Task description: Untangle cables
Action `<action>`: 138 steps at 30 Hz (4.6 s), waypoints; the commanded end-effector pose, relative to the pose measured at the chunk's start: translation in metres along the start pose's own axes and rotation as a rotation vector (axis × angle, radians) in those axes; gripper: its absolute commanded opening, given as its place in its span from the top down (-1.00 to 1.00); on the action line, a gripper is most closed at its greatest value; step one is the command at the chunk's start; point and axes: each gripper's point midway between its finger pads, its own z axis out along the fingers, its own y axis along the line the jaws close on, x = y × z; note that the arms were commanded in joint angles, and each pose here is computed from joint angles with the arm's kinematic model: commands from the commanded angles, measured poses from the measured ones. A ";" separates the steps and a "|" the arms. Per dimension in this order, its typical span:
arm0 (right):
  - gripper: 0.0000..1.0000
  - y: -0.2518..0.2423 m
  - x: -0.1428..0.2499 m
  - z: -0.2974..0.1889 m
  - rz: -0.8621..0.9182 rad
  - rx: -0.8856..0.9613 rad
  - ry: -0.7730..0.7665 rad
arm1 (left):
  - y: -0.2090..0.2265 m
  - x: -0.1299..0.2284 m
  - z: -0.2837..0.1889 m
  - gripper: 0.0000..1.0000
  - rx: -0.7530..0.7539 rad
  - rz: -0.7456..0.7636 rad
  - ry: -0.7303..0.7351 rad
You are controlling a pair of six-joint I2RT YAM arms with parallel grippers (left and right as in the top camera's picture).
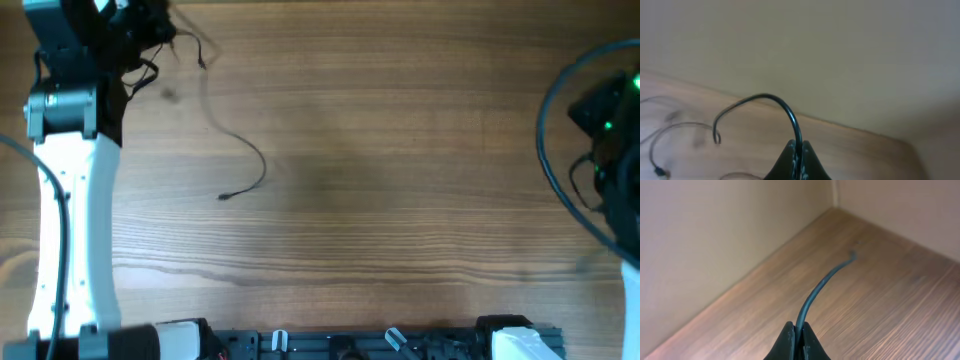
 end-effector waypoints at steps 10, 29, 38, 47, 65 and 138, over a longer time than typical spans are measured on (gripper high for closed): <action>0.91 0.048 0.025 0.023 -0.006 -0.177 0.158 | -0.138 0.016 -0.069 0.92 0.475 0.109 0.059; 0.91 0.065 0.040 0.020 -0.007 -0.277 0.241 | -0.099 0.126 0.023 0.92 0.353 -0.059 0.469; 0.92 0.065 0.061 0.042 -0.034 -0.224 0.324 | -0.015 0.028 -0.004 0.92 0.213 -0.078 0.174; 0.91 0.072 0.072 0.060 -0.044 -0.213 0.367 | 0.162 0.001 -0.054 0.92 -0.358 -0.248 0.047; 0.91 0.074 0.076 0.058 -0.043 -0.229 0.389 | 0.410 0.013 -0.107 0.87 -0.861 -0.418 -0.104; 0.91 0.076 0.097 0.076 -0.063 -0.202 0.472 | 0.394 0.268 -0.123 -1.00 -1.185 -0.953 0.721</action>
